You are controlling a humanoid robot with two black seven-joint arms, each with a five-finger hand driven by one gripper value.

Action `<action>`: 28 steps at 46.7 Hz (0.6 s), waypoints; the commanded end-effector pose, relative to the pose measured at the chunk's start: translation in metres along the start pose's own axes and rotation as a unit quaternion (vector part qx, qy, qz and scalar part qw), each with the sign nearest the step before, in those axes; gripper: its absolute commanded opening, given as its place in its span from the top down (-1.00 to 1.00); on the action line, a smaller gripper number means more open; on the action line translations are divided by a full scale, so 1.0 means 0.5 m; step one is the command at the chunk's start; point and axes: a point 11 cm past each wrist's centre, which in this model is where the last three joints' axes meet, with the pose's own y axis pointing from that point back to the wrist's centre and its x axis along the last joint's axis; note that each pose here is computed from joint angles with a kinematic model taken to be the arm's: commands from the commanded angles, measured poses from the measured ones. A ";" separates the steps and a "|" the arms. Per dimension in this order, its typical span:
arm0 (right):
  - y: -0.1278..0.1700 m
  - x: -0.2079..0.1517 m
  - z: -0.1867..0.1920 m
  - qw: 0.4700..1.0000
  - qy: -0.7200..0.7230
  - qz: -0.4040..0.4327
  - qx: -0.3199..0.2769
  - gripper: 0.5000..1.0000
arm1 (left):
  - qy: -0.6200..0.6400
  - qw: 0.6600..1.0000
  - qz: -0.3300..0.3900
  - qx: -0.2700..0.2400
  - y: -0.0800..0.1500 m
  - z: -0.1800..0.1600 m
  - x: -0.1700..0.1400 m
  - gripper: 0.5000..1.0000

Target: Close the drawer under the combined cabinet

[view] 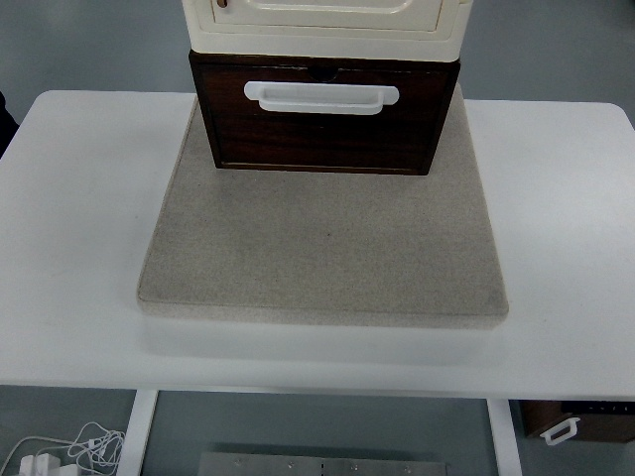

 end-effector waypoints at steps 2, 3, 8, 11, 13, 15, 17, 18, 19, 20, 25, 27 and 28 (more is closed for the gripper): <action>0.000 0.000 0.000 1.000 0.000 0.000 0.000 -0.81 | 0.022 0.999 0.038 0.000 0.017 -0.010 0.058 -1.00; 0.000 0.000 0.002 1.000 0.000 0.000 -0.001 -0.81 | 0.024 0.999 0.045 0.002 0.021 -0.016 0.069 -1.00; 0.000 0.000 0.001 1.000 -0.001 0.000 -0.001 -0.81 | 0.029 0.997 0.074 0.000 0.047 -0.037 0.123 -1.00; 0.000 0.000 0.003 1.000 -0.002 0.000 -0.001 -0.81 | 0.035 0.995 0.097 -0.004 0.066 -0.051 0.159 -1.00; 0.000 -0.001 0.005 1.000 -0.002 0.000 -0.002 -0.81 | 0.039 0.993 0.114 -0.002 0.079 -0.064 0.182 -1.00; 0.000 -0.001 0.009 1.000 -0.002 0.000 -0.003 -0.81 | 0.042 0.990 0.131 0.002 0.091 -0.075 0.202 -1.00; 0.000 -0.001 0.010 1.000 -0.001 -0.001 -0.004 -0.81 | 0.044 0.988 0.147 0.008 0.101 -0.088 0.220 -1.00; 0.000 -0.001 0.010 1.000 -0.002 -0.001 -0.004 -0.81 | 0.044 0.987 0.153 0.010 0.106 -0.095 0.226 -1.00; 0.000 -0.001 0.011 1.000 -0.002 -0.001 -0.004 -0.81 | 0.045 0.986 0.160 0.014 0.112 -0.104 0.235 -1.00; 0.000 -0.001 0.011 1.000 -0.002 -0.001 -0.004 -0.82 | 0.046 0.985 0.167 0.017 0.118 -0.113 0.243 -1.00; 0.000 -0.001 0.010 1.000 -0.003 0.000 -0.004 -0.81 | 0.052 0.980 0.189 0.039 0.144 -0.169 0.274 -1.00; 0.000 -0.001 0.010 1.000 -0.005 0.000 -0.003 -0.81 | 0.056 0.978 0.197 0.050 0.154 -0.197 0.284 -1.00; 0.000 -0.001 0.010 1.000 -0.005 0.000 -0.003 -0.81 | 0.057 0.976 0.201 0.055 0.159 -0.209 0.288 -1.00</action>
